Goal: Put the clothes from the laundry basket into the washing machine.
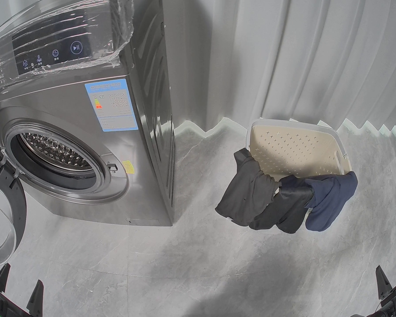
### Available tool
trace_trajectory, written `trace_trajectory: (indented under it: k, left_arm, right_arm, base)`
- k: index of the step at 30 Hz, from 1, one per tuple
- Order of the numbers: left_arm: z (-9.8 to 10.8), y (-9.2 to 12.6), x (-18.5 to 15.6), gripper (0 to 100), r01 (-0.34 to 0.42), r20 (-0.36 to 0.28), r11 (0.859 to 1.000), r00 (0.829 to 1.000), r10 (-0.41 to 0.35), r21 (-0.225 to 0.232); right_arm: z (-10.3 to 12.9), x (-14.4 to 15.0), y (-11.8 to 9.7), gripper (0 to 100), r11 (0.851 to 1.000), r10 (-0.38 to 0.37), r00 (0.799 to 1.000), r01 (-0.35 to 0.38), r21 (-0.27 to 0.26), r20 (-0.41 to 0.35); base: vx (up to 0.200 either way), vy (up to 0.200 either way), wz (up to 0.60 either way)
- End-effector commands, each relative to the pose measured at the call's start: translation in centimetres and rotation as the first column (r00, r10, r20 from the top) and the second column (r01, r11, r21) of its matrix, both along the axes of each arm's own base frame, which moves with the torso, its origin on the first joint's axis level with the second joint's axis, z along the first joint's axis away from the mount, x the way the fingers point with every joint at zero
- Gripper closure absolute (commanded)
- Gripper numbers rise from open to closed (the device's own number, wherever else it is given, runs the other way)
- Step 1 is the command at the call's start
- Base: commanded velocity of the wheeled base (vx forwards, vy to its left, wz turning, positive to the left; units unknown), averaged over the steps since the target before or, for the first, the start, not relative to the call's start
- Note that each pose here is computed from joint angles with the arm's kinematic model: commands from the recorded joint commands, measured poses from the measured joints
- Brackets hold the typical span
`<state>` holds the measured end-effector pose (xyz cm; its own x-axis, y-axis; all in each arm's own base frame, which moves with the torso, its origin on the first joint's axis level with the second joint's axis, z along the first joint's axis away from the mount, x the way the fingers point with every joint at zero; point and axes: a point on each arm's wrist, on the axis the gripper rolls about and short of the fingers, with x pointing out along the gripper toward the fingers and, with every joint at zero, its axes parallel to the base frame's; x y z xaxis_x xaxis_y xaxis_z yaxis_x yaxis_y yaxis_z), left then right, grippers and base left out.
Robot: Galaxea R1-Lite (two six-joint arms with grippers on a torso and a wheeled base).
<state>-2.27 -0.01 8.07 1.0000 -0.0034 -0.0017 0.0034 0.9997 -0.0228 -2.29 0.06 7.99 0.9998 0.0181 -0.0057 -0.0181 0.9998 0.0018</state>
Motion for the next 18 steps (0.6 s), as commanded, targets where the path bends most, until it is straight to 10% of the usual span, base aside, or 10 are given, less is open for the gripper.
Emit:
trace_trajectory:
  k: [1,18]
  left_arm:
    - [-0.47,0.0,-0.01,0,0.001,0.002,1.0,1.0,-0.001,0.0]
    - [-0.49,0.0,-0.01,0,0.001,0.0,1.0,1.0,-0.001,0.0]
  right_arm:
    - [-0.43,0.01,0.0,0,1.0,0.0,1.0,0.0,0.0,-0.002]
    - [-0.43,0.01,0.0,0,1.0,0.0,1.0,0.0,0.0,-0.002]
  base:
    - [0.0,-0.2,0.0]
    - [0.0,-0.2,0.0]
